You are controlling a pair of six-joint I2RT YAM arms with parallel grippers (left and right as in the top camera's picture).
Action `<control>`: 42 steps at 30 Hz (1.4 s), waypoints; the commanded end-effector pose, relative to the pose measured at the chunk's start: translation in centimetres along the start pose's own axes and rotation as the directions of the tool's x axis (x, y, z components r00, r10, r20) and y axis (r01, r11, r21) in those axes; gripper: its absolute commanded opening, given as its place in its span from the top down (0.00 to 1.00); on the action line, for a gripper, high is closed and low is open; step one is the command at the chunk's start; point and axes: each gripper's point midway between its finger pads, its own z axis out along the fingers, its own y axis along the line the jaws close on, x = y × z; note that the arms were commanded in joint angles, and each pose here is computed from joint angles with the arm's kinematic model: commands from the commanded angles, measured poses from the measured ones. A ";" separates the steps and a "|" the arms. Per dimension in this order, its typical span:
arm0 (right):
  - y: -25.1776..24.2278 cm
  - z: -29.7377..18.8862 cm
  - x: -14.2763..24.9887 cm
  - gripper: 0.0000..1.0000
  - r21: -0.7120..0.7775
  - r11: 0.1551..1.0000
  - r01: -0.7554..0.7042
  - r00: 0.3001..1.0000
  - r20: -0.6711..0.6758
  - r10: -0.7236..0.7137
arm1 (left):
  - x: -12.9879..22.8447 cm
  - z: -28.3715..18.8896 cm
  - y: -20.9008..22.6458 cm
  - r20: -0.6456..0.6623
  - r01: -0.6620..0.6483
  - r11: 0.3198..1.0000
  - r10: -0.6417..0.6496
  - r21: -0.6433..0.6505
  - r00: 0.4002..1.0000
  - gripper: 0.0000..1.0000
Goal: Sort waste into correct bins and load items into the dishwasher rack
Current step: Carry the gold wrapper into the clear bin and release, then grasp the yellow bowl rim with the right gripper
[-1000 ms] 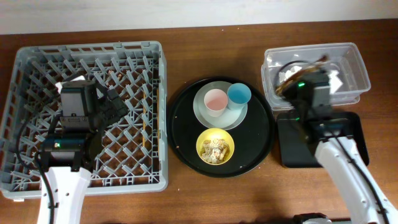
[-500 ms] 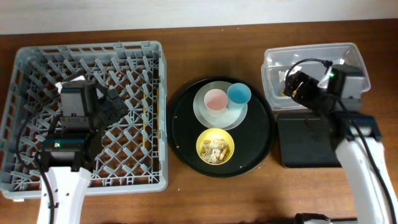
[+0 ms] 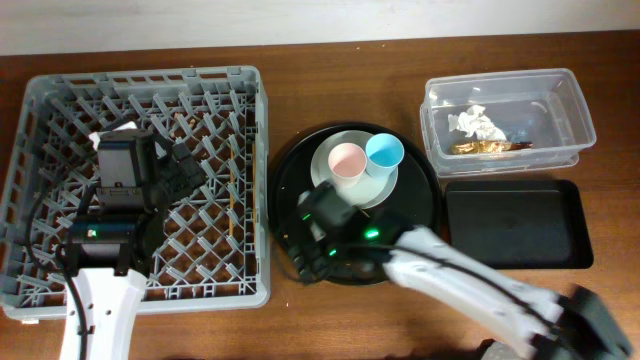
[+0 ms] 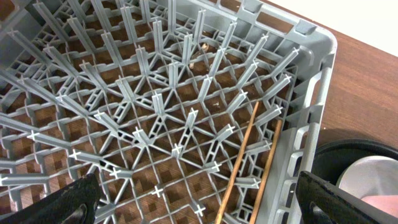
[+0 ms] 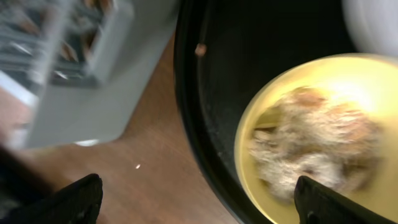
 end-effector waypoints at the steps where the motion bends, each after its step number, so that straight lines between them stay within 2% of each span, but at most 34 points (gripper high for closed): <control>1: -1.6 3.4 0.1 0.01 0.174 0.985 0.010 1.000 0.001 -0.010 | -0.3 -0.2 0.0 0.007 0.017 1.000 -0.017 0.004 1.000 0.01; 6: -2.2 4.6 -0.3 0.00 0.202 0.979 0.008 1.000 0.012 -0.010 | -0.3 -0.2 0.0 0.007 0.017 1.000 -0.017 0.004 1.000 0.01; 8: -2.6 4.5 -0.6 0.23 0.226 0.974 0.007 1.000 0.028 -0.013 | -0.3 -0.2 0.0 0.008 0.017 1.000 -0.018 0.004 1.000 0.01; 10: -3.5 4.3 -1.0 0.61 0.280 0.960 0.005 0.998 0.051 -0.020 | -0.3 -0.2 0.0 0.008 0.017 1.000 -0.017 0.004 1.000 0.01; 11: -3.6 4.2 -1.1 0.69 0.281 0.960 0.004 0.998 0.055 -0.020 | -0.3 -0.2 0.0 0.007 0.017 1.000 -0.017 0.004 1.000 0.01; 12: -3.5 4.3 -1.2 0.72 0.279 0.960 0.003 0.998 0.059 -0.020 | -0.3 -0.2 0.0 0.007 0.017 1.000 -0.017 0.004 1.000 0.01; 16: -3.0 4.5 -0.9 0.67 0.253 0.968 0.006 0.999 0.041 -0.017 | -0.3 -0.2 0.0 0.007 0.017 1.000 -0.017 0.004 1.000 0.01; 20: -2.9 5.7 0.1 0.67 0.231 0.973 0.012 1.000 -0.007 -0.010 | -0.3 -0.2 0.0 0.007 0.017 1.000 -0.017 0.004 1.000 0.01; 22: -3.1 6.4 0.6 0.74 0.241 0.970 0.015 1.000 -0.029 -0.008 | -0.3 -0.2 0.0 0.007 0.017 1.000 -0.017 0.004 1.000 0.01; 24: -3.2 6.4 0.7 0.85 0.243 0.970 0.016 0.999 -0.033 -0.008 | -0.3 -0.2 0.0 0.007 0.017 1.000 -0.017 0.004 1.000 0.01; 28: -3.4 6.3 1.0 0.90 0.251 0.968 0.018 0.999 -0.048 -0.006 | -0.3 -0.2 0.0 0.007 0.017 1.000 -0.017 0.004 1.000 0.01; 30: -3.6 6.3 1.3 0.96 0.259 0.966 0.020 0.998 -0.060 -0.005 | -0.3 -0.2 0.0 0.007 0.017 1.000 -0.017 0.004 1.000 0.01; 36: -3.9 6.1 1.9 0.96 0.273 0.961 0.037 0.996 -0.085 -0.014 | -0.3 -0.2 0.0 0.007 0.017 1.000 -0.017 0.004 1.000 0.01; 42: -3.0 0.6 -1.5 0.96 0.294 0.956 0.024 0.999 0.018 -0.031 | -0.3 -0.2 0.0 0.007 0.017 1.000 -0.017 0.004 1.000 0.01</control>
